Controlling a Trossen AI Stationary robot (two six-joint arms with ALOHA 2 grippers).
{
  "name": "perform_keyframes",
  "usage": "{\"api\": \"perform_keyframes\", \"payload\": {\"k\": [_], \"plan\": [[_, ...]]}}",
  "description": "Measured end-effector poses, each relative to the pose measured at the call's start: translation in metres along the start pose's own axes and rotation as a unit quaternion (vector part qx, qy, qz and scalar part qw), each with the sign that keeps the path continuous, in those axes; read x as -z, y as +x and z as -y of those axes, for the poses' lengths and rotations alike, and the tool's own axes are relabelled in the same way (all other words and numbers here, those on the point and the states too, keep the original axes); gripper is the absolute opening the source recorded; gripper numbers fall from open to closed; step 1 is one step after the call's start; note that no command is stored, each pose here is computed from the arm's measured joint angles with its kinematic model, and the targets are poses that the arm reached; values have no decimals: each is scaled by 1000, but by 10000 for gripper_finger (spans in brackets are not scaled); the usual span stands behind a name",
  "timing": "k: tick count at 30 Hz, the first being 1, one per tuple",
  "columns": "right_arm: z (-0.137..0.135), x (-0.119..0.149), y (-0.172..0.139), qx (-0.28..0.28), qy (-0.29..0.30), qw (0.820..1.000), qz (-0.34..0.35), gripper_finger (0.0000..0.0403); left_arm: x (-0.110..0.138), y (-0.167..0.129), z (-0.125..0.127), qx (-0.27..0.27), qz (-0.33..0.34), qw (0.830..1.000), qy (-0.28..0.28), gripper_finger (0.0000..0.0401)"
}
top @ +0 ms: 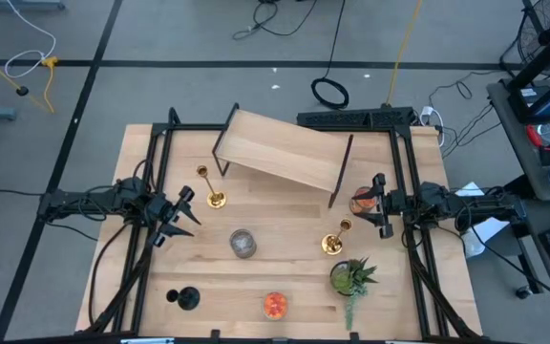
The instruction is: Pick & Place candle stick holders
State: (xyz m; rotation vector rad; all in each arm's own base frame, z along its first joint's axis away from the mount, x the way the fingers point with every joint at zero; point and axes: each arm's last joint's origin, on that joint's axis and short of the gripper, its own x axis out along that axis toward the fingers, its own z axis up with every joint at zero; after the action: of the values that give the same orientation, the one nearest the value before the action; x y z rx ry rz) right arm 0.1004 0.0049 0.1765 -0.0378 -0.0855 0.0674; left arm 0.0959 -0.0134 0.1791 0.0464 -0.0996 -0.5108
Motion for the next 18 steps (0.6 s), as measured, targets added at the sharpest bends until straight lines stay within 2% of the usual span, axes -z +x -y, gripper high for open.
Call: {"api": "perform_keyframes", "payload": {"k": [18], "plan": [[0,0,0,0,0,1000,0,212,0,0,0,0,0,1000,0,170]]}}
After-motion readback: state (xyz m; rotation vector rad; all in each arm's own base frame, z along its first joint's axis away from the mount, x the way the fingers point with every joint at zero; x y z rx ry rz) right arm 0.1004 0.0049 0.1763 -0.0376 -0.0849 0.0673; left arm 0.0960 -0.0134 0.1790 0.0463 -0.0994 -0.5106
